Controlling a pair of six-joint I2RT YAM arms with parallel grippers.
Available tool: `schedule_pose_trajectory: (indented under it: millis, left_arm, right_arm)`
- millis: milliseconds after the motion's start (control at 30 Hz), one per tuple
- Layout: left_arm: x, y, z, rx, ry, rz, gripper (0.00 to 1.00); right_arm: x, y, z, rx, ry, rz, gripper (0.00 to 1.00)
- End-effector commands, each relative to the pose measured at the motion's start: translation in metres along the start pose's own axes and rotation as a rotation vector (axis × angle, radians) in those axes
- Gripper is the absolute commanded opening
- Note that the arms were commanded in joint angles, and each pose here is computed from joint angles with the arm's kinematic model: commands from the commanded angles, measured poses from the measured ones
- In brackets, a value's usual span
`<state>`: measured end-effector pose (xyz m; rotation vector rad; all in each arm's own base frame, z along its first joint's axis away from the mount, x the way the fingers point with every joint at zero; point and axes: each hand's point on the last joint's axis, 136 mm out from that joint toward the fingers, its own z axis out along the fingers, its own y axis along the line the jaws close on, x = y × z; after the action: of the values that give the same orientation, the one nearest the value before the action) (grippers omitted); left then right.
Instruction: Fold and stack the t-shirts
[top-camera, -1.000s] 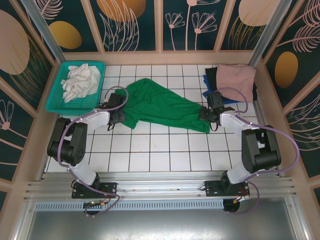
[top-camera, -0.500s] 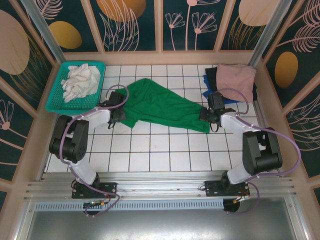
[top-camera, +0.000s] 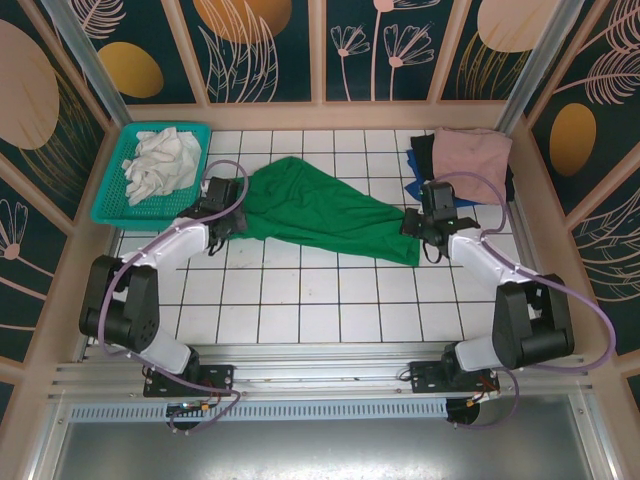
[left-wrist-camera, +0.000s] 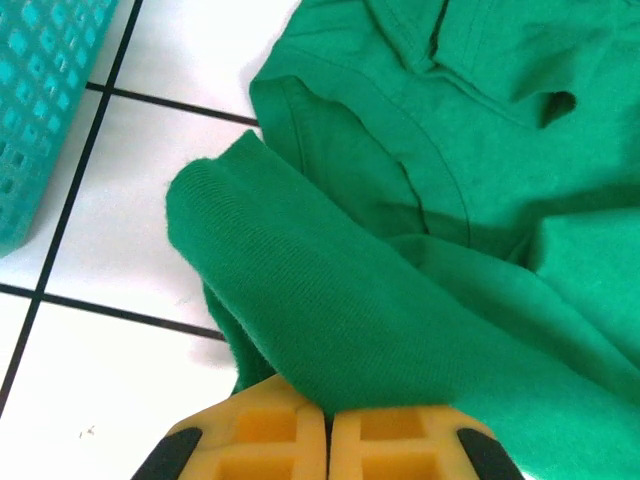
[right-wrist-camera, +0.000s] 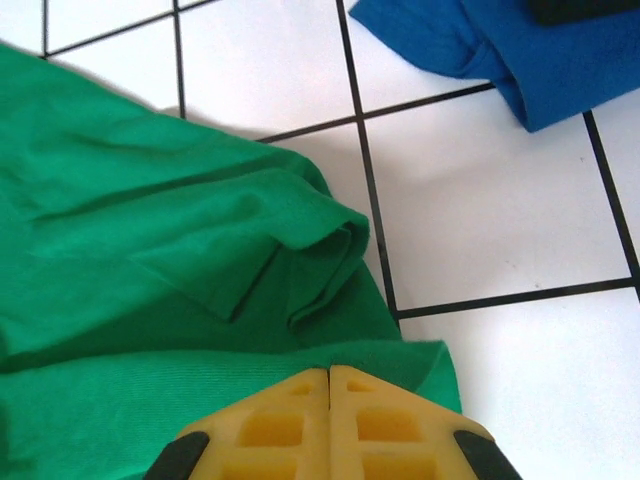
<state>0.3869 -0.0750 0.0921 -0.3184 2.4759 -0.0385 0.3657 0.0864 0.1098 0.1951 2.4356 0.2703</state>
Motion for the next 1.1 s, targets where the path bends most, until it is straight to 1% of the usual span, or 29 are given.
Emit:
schedule_pose_trajectory:
  millis: [0, 33, 100, 167, 200, 300, 500, 600, 667, 767, 867, 1067]
  left_arm:
    - [0.026, 0.011, 0.013, -0.029, 0.071, 0.008, 0.05]
    - [0.03, 0.012, 0.015, -0.03, 0.083, 0.005, 0.1]
    - [0.036, 0.013, 0.018, -0.025, 0.088, 0.0, 0.23]
    - [0.04, 0.014, 0.019, -0.025, 0.09, 0.0, 0.14]
    - [0.04, 0.014, 0.02, -0.027, 0.095, 0.005, 0.08]
    - [0.038, 0.016, 0.02, -0.043, 0.089, 0.008, 0.0]
    - [0.032, 0.016, 0.017, -0.049, 0.084, 0.009, 0.0]
    - [0.026, 0.016, 0.004, -0.045, 0.073, 0.002, 0.0]
    - [0.017, 0.013, -0.014, -0.02, 0.051, -0.008, 0.0]
    - [-0.006, 0.011, -0.057, 0.035, -0.032, -0.034, 0.0]
    - [-0.04, 0.011, -0.116, 0.085, -0.171, -0.075, 0.0]
    - [-0.099, 0.026, -0.25, 0.167, -0.467, -0.148, 0.0]
  right_arm:
    - [0.01, 0.007, 0.0, -0.051, 0.02, 0.021, 0.0]
    - [0.013, 0.007, 0.002, -0.05, 0.026, 0.02, 0.0]
    - [0.016, 0.004, 0.003, -0.037, 0.031, 0.019, 0.0]
    - [0.017, 0.001, 0.003, -0.022, 0.032, 0.016, 0.0]
    - [0.017, 0.0, 0.002, -0.017, 0.032, 0.013, 0.0]
    - [0.016, -0.001, 0.0, -0.012, 0.028, 0.01, 0.0]
    - [0.014, 0.0, -0.004, -0.012, 0.019, 0.01, 0.0]
    - [0.01, 0.002, -0.012, -0.018, 0.011, 0.011, 0.0]
    - [0.006, 0.007, -0.023, -0.031, 0.001, 0.008, 0.0]
    - [-0.007, 0.023, -0.05, -0.068, -0.051, -0.017, 0.0]
    - [-0.025, 0.041, -0.087, -0.117, -0.119, -0.04, 0.0]
    - [-0.069, 0.073, -0.183, -0.216, -0.316, -0.083, 0.0]
